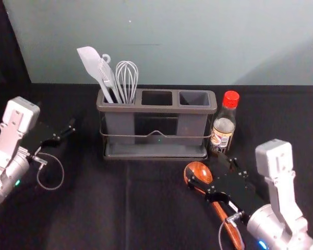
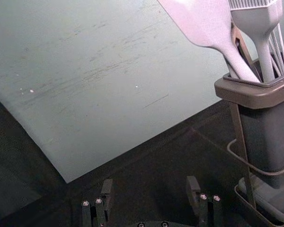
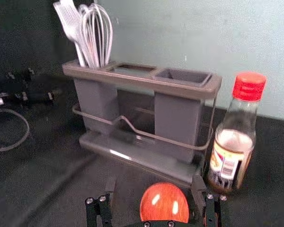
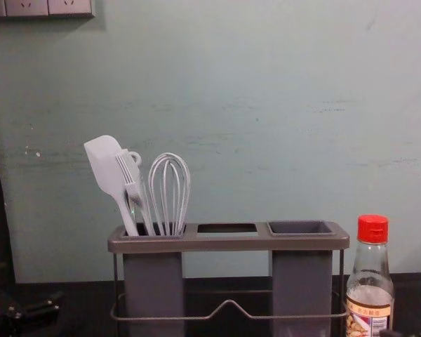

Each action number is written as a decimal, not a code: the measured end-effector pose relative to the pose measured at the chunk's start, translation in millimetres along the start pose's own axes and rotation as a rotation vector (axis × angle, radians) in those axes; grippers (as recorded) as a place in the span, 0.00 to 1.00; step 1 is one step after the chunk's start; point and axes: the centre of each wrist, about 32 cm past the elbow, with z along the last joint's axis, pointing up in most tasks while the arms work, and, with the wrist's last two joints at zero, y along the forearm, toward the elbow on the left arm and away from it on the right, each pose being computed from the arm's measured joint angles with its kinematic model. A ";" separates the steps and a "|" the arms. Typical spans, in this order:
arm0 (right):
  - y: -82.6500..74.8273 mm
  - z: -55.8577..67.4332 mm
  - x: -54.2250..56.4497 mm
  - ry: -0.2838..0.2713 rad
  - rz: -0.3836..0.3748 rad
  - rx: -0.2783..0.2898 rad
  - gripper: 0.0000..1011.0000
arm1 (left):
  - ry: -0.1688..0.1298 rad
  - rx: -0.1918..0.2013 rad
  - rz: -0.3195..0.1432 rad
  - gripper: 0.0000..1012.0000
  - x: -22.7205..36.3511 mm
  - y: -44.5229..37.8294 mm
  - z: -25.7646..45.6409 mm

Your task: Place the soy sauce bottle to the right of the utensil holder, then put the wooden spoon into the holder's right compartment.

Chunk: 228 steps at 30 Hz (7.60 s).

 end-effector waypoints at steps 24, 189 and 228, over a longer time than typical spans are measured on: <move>48.7 76.7 2.5 -0.035 -0.020 -0.503 0.99 | 0.000 0.000 0.000 0.99 0.0 0.0 0.0; -27.0 53.3 -4.8 -0.199 -0.156 0.357 0.83 | 0.000 0.000 0.000 0.99 0.0 0.0 0.0; 163.0 94.9 64.7 -0.219 0.060 0.725 0.83 | 0.000 0.000 0.000 0.99 0.1 0.0 0.0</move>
